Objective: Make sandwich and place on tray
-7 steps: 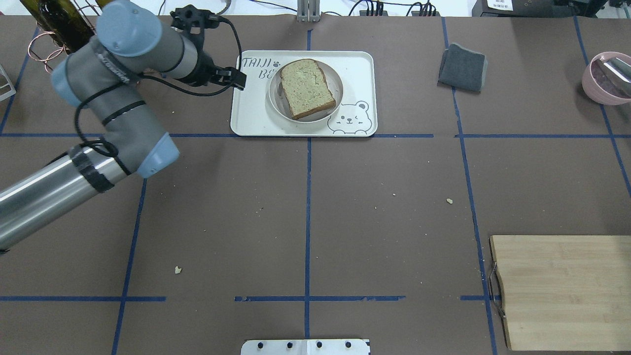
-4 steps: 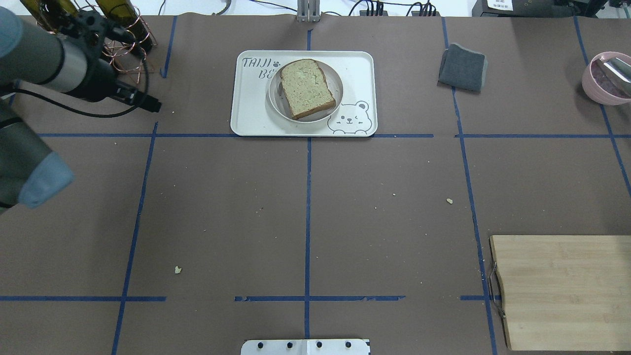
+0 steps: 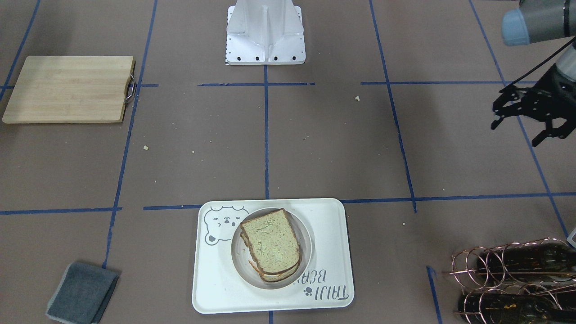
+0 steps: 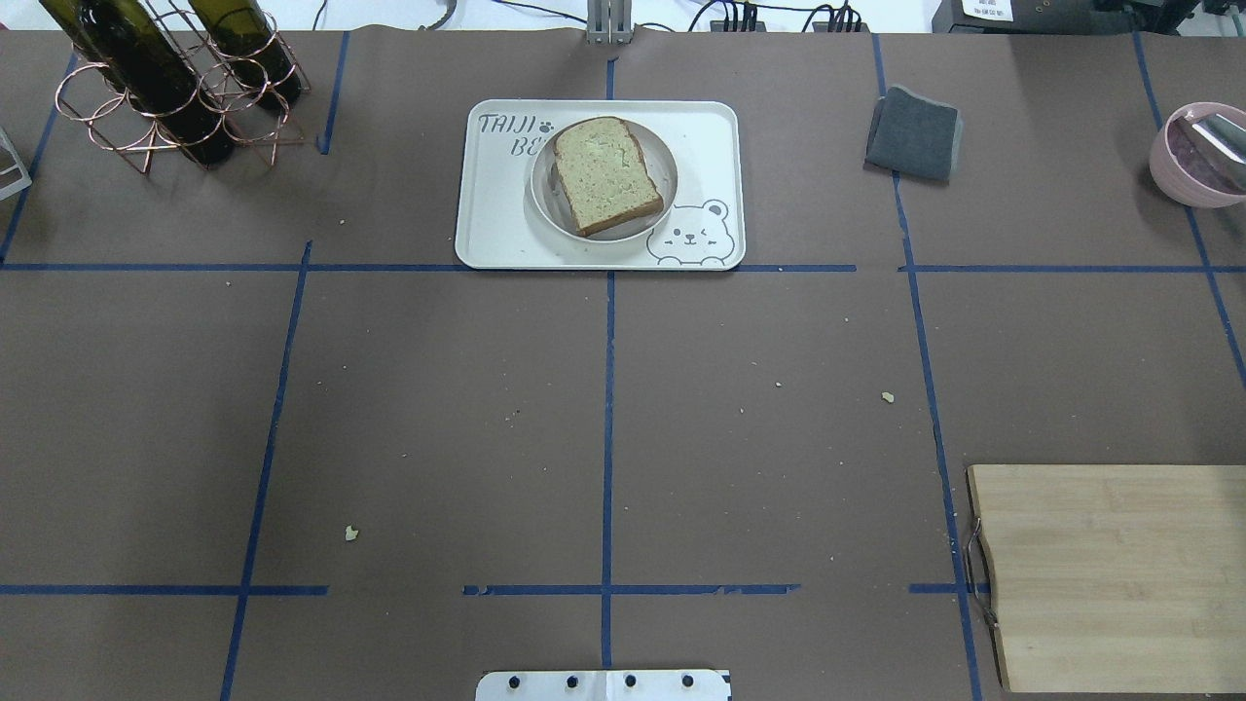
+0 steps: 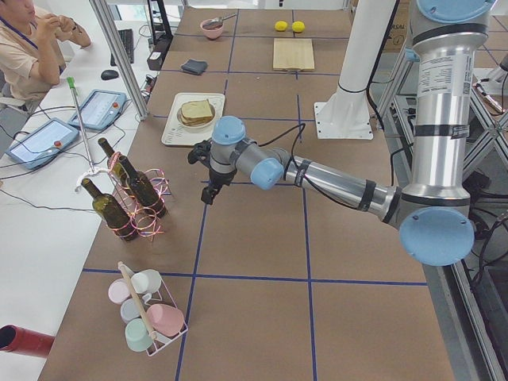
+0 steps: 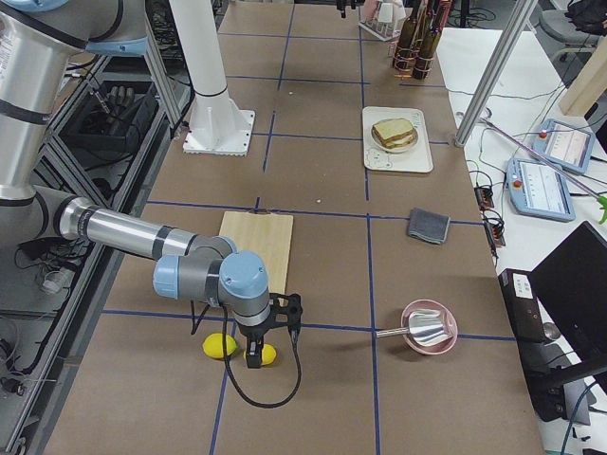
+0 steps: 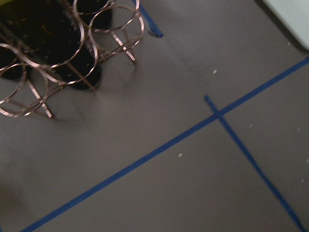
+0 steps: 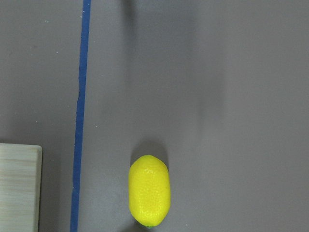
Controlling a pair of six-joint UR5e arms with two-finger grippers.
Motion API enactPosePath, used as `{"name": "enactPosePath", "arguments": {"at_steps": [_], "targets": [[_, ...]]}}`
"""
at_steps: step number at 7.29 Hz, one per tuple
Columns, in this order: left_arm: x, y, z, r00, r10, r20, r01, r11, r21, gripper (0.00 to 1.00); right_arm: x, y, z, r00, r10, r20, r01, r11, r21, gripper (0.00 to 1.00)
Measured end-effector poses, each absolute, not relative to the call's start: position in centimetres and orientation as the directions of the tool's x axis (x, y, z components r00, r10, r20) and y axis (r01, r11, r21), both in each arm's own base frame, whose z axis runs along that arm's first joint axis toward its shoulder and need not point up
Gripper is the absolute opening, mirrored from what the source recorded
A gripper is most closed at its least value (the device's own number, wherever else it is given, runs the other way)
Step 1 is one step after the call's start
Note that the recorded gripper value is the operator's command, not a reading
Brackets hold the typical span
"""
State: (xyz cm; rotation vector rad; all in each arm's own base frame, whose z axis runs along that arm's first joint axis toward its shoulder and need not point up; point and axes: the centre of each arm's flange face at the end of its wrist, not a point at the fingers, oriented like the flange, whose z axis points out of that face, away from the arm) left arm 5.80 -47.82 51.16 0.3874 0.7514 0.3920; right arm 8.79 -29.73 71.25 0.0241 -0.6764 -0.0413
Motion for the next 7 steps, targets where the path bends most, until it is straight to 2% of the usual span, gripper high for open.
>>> {"name": "enactPosePath", "arguments": {"at_steps": [3,5,7], "targets": [[-1.6,-43.6,58.4,0.693,0.385,-0.61,-0.249,0.921,0.299,1.0,8.6,-29.9,71.2,0.768,-0.045,0.639,0.029,0.999,0.036,1.0],[-4.8,-39.2,62.5,0.688,0.365,-0.627,-0.262,0.931,0.254,1.0,8.6,-29.9,71.3,0.766,-0.043,0.641,0.027,0.999,0.035,1.0],[-5.9,-37.9,64.1,0.692,0.338,-0.638,-0.249,0.941,0.229,1.0,8.6,-30.0,71.2,0.766,-0.044,0.641,0.027,0.999,0.036,1.0]]}}
